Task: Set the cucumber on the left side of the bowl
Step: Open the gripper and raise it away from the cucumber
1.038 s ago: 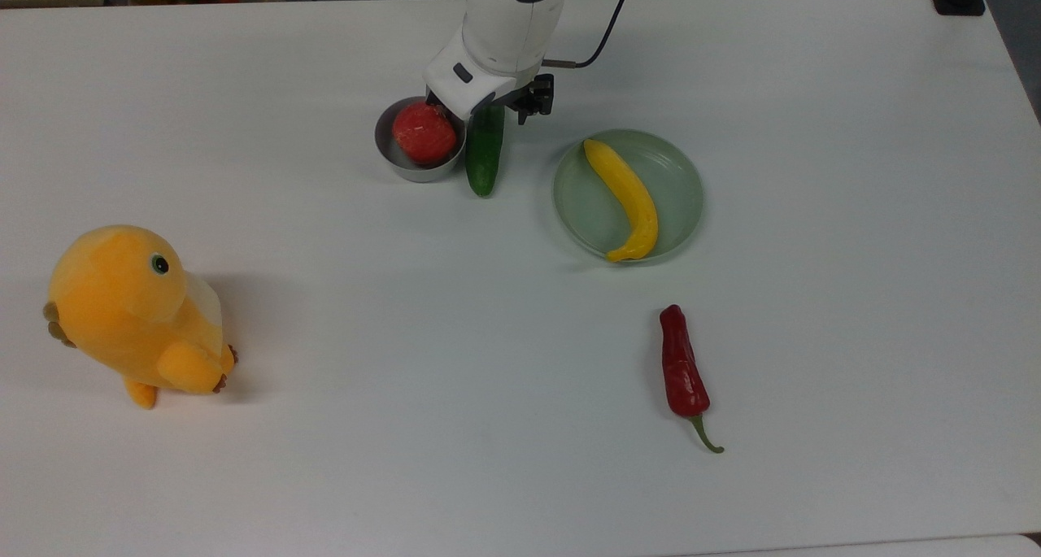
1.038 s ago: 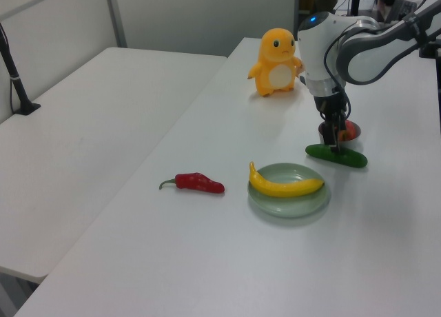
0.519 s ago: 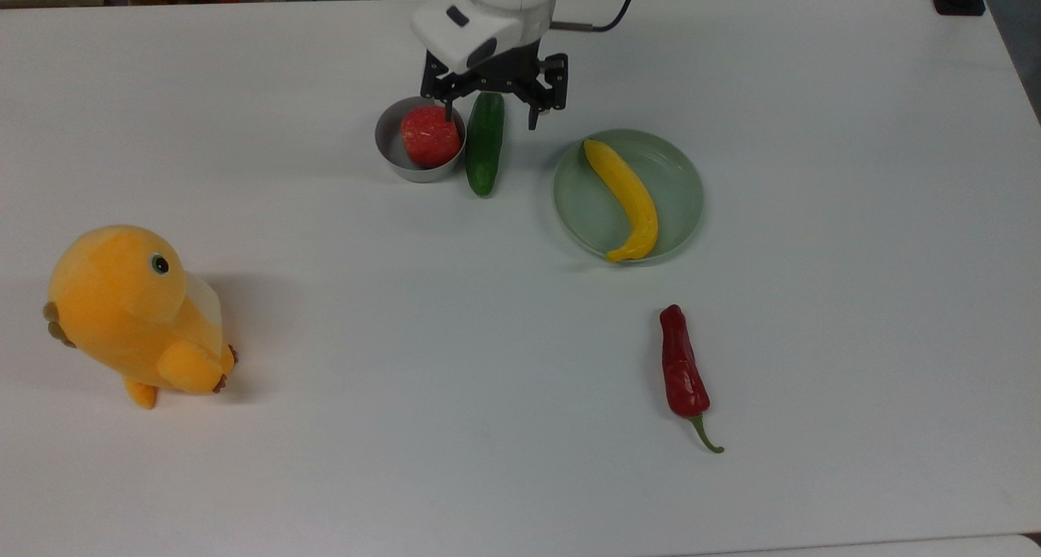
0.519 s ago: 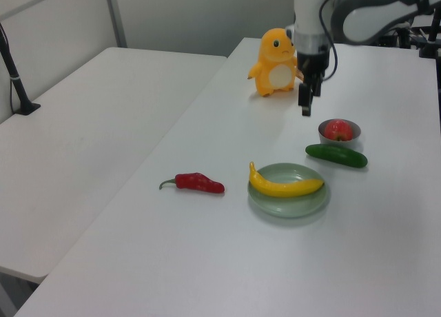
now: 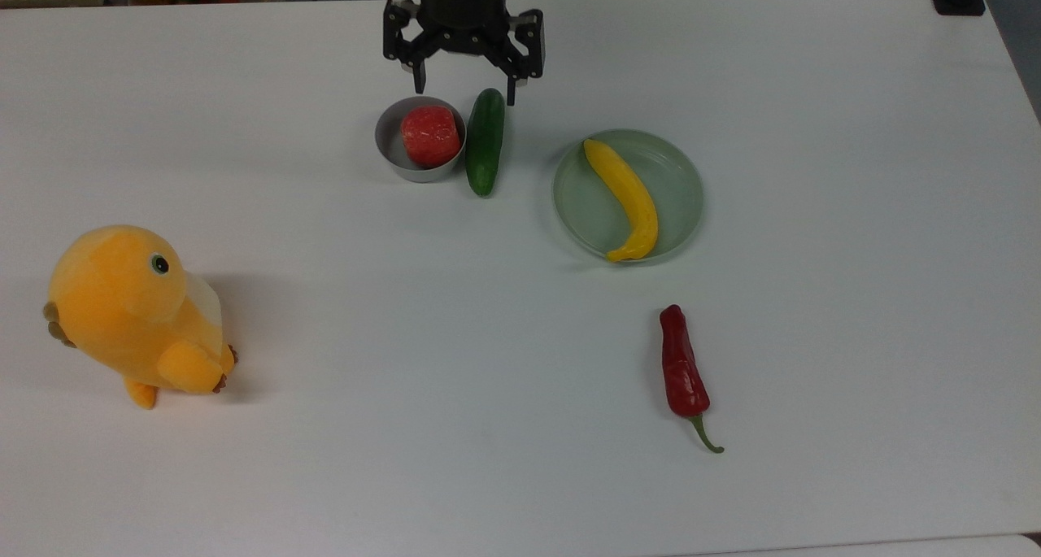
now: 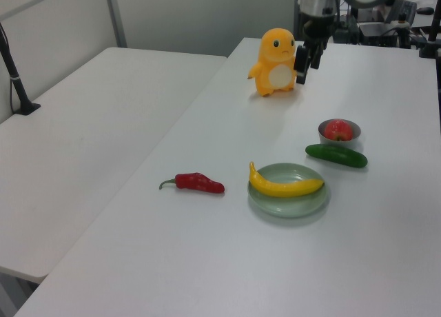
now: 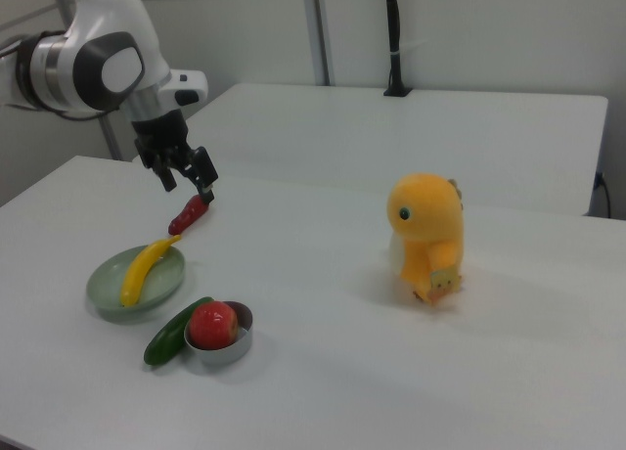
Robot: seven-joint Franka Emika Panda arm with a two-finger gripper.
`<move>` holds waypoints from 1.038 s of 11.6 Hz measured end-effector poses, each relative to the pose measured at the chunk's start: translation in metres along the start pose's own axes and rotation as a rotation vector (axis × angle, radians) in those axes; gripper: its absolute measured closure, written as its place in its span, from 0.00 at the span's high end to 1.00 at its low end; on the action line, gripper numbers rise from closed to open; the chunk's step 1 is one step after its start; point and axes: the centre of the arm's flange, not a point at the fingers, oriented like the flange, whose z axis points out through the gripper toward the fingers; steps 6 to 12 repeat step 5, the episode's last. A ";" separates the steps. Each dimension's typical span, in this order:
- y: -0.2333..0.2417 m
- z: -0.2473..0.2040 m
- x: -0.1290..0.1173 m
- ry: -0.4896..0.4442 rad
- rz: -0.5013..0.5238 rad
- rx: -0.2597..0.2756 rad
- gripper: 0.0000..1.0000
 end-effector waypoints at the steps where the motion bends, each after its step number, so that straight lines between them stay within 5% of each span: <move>1: 0.008 -0.010 0.001 0.014 0.023 0.020 1.00; 12: 0.012 -0.029 -0.002 0.043 0.034 0.035 1.00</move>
